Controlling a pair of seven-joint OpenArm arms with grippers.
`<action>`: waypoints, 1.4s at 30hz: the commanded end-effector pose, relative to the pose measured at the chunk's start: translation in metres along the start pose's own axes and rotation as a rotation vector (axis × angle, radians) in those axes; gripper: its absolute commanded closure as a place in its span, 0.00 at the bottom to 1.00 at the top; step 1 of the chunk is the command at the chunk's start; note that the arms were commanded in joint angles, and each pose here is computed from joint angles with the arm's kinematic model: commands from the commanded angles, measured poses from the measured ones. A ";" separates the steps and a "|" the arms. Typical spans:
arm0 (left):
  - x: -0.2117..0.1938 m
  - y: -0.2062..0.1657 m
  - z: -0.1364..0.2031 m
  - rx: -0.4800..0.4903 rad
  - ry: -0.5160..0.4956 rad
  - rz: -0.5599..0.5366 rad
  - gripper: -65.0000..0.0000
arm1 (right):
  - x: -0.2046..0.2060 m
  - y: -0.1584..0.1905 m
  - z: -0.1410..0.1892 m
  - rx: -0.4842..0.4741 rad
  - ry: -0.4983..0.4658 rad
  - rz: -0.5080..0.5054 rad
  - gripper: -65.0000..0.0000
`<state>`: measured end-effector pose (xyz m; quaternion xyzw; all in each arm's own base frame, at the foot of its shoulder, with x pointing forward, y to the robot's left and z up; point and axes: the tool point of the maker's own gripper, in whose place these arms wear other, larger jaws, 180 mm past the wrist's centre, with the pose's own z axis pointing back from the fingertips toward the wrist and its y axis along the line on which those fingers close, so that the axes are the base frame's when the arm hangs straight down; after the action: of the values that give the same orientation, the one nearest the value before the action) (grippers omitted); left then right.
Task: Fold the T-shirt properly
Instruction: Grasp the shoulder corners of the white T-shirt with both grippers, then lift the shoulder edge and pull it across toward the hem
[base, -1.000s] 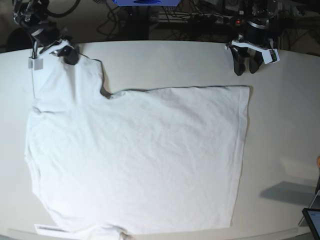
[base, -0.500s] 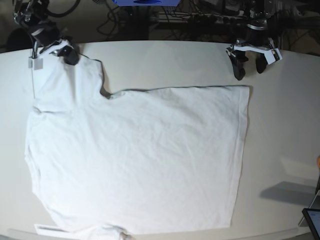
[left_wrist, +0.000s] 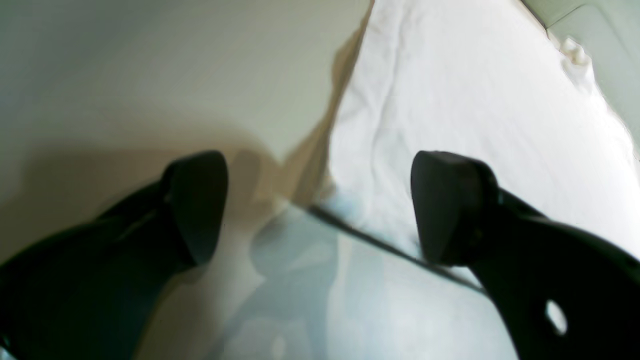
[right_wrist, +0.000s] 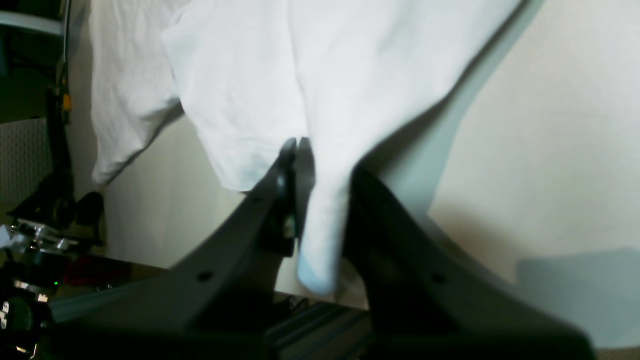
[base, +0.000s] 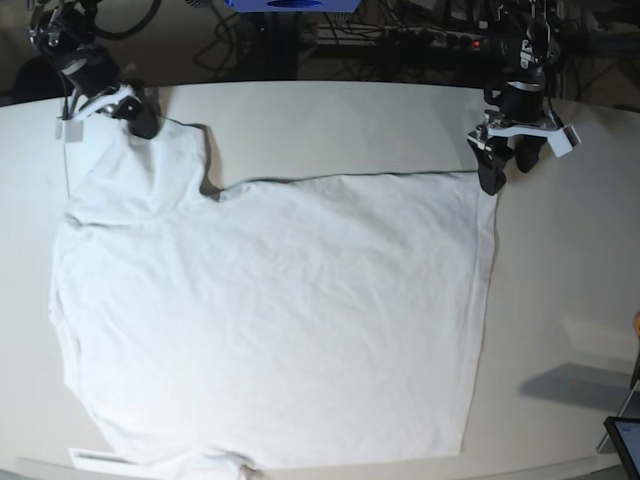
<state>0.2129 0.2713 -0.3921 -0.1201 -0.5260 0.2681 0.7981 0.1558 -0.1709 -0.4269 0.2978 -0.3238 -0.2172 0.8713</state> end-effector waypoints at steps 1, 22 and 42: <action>-0.007 0.000 0.002 0.001 0.041 0.004 0.14 | -0.017 -0.017 0.004 -0.079 0.084 0.014 1.00; -0.018 -0.046 -0.015 -0.164 0.088 0.051 0.76 | 0.001 -0.002 0.009 -0.063 0.044 0.077 1.00; -0.007 -0.056 0.014 -0.211 0.109 -0.039 1.00 | 0.031 0.031 0.041 -0.024 -0.006 0.329 1.00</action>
<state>0.2110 0.2188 -0.3764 -0.2042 -0.4930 0.1958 0.8227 0.1515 -0.1795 -0.3774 0.2299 -0.3508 -0.0830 0.9040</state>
